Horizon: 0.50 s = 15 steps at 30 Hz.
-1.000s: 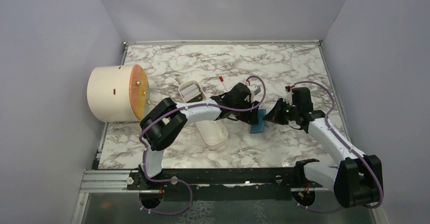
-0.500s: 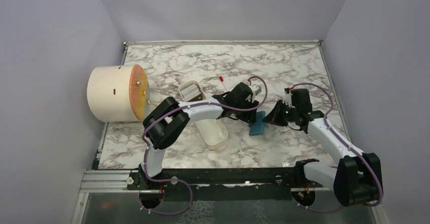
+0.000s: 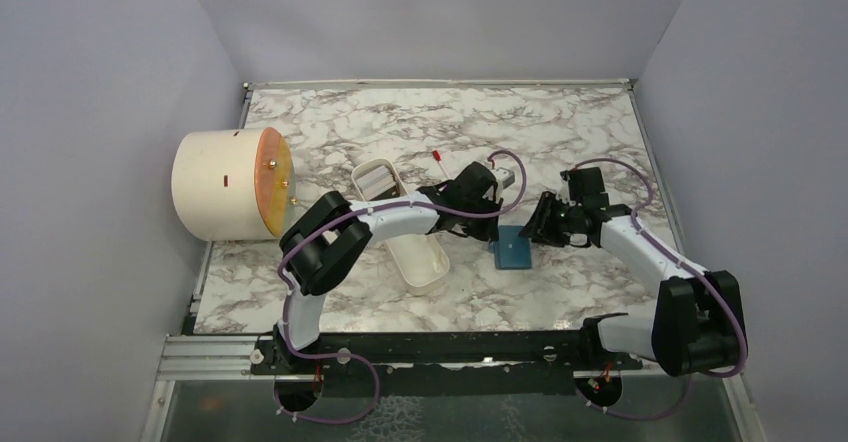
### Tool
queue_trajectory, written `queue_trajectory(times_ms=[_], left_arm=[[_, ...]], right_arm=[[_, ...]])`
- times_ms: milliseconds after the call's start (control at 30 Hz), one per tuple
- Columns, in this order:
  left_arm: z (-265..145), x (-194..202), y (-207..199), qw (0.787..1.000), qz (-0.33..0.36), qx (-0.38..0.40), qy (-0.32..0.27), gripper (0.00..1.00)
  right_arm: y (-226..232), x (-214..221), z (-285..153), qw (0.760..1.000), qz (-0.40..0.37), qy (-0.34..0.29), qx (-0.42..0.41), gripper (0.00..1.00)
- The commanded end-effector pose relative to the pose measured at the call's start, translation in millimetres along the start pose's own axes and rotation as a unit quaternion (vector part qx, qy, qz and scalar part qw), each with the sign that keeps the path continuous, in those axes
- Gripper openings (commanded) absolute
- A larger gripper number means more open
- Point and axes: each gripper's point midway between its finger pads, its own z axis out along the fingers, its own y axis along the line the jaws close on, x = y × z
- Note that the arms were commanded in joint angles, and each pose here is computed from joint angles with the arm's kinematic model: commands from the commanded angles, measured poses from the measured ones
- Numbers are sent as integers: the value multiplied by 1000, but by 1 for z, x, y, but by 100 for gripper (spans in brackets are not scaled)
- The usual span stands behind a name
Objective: Put the credit cards into the card holder
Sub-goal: Open the card holder at the center of the board.
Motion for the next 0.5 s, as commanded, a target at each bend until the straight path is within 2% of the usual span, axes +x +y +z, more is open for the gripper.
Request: queue_trajectory(times_ms=[0,133,467], left_arm=[[-27,-27,-32,998,-17,56,-24,0],[-36,-36,-45,994,-40,88,-42,0],[-57,-66,-69,988,-51,122,-84,0]], right_arm=[[7,-19,-10,999,-32,-24,5,44],[17,-16,-16,998,-45,-26,-26,53],[24,-1,-9,996,-61,9,-66,57]])
